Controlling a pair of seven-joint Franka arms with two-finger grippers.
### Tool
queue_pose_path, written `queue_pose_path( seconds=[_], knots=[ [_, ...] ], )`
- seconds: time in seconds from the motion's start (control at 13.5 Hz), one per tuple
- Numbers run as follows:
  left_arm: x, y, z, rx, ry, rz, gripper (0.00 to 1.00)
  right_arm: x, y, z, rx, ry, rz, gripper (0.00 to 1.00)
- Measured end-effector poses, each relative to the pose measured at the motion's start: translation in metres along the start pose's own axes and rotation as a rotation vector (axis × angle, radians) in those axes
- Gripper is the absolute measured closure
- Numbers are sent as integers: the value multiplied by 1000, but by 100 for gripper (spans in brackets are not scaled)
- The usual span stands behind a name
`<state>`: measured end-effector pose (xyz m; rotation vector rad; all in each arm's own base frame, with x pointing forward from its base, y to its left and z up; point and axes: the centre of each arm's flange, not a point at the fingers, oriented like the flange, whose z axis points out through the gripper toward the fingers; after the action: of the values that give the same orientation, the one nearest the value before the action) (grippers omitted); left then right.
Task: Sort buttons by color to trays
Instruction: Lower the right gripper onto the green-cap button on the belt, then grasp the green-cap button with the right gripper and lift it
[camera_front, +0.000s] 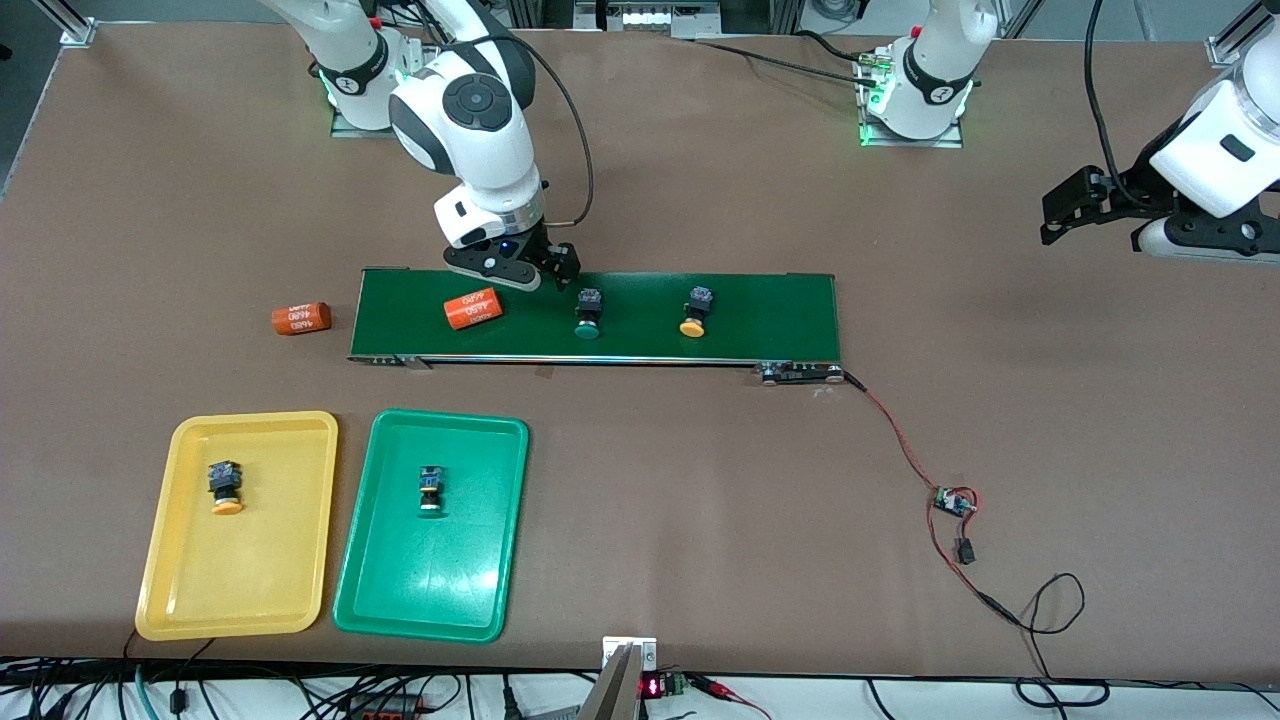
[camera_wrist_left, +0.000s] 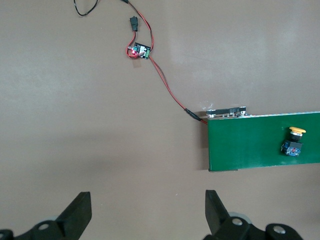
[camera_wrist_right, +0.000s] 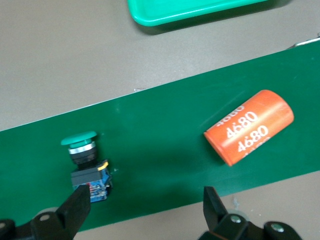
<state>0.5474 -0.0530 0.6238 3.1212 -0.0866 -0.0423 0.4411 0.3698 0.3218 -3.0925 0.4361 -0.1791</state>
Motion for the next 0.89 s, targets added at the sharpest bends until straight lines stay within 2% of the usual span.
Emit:
queue_pose_path(
  seconds=[0.3,0.44,0.89],
  knots=[
    [0,0,0,0,0,0,0,-5,-11,11,-17,24,-91,0],
    [0,0,0,0,0,-1,0,-9,-15,19,-18,15,-131,0],
    [0,0,0,0,0,-2,0,-12,-17,38,-13,-11,-142,0]
  ],
)
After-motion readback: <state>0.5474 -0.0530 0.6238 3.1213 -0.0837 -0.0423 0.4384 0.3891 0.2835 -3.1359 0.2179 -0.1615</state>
